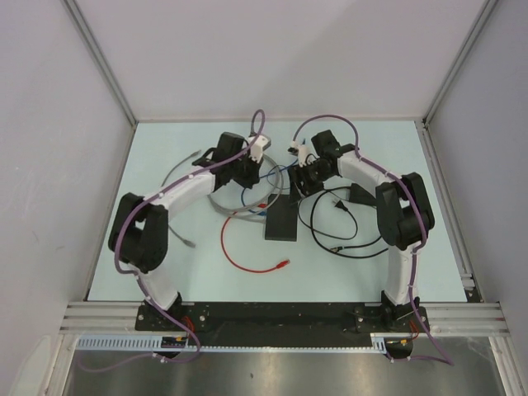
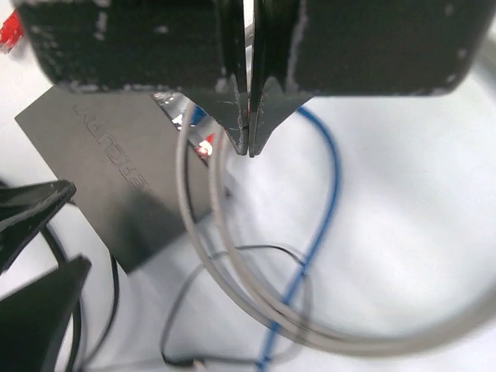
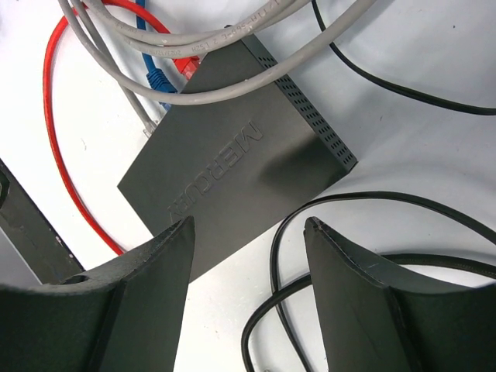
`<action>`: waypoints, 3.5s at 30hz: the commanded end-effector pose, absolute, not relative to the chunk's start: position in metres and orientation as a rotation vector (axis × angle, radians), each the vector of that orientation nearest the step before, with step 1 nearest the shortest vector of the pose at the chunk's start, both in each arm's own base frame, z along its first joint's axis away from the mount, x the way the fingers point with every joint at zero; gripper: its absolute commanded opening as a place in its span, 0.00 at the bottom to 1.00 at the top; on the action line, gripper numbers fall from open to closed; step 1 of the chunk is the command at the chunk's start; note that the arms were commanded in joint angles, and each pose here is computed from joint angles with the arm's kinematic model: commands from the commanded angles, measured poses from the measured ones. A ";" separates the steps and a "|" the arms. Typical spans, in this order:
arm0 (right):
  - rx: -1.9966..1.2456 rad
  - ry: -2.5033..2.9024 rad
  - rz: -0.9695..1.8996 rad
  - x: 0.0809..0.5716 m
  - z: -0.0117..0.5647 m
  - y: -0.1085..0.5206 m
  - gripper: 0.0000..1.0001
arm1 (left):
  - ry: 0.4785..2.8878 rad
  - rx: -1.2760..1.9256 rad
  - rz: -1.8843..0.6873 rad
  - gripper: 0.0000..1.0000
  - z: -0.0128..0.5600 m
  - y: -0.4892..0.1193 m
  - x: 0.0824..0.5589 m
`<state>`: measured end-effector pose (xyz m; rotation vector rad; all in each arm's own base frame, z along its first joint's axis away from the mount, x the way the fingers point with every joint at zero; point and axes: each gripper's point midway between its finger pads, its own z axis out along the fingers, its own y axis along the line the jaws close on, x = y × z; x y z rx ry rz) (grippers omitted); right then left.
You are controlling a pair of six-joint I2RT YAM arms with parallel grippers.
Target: Pull the plug from the switch port
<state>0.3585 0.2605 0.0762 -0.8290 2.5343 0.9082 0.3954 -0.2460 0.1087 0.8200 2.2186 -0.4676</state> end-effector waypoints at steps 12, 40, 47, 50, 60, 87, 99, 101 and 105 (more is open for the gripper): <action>-0.864 2.501 0.869 0.366 0.077 0.273 0.63 | 2.204 0.885 -0.652 0.39 0.100 -0.277 0.402; -0.847 2.655 0.837 0.349 0.022 0.267 0.45 | 2.196 0.705 -0.628 0.00 0.127 -0.274 0.426; -0.851 2.660 0.827 0.349 0.019 0.267 0.45 | 2.184 0.521 -0.551 0.00 0.148 -0.232 0.434; -0.855 2.656 0.825 0.349 0.020 0.267 0.45 | 2.221 0.416 -0.511 0.00 0.142 -0.216 0.438; -0.867 2.649 0.804 0.349 0.022 0.268 0.45 | 2.294 0.223 -0.213 0.00 0.110 -0.171 0.465; -0.893 2.646 0.791 0.346 0.021 0.269 0.46 | 2.296 0.885 -1.114 0.47 0.081 -0.242 0.344; -0.916 2.643 0.782 0.342 0.022 0.270 0.46 | 2.347 0.908 -1.149 0.46 0.060 -0.240 0.332; -0.918 2.644 0.782 0.342 0.021 0.270 0.46 | 2.365 0.913 -1.151 0.45 0.054 -0.240 0.329; -0.920 2.642 0.784 0.342 0.021 0.271 0.46 | 2.377 0.925 -1.119 0.46 0.045 -0.241 0.327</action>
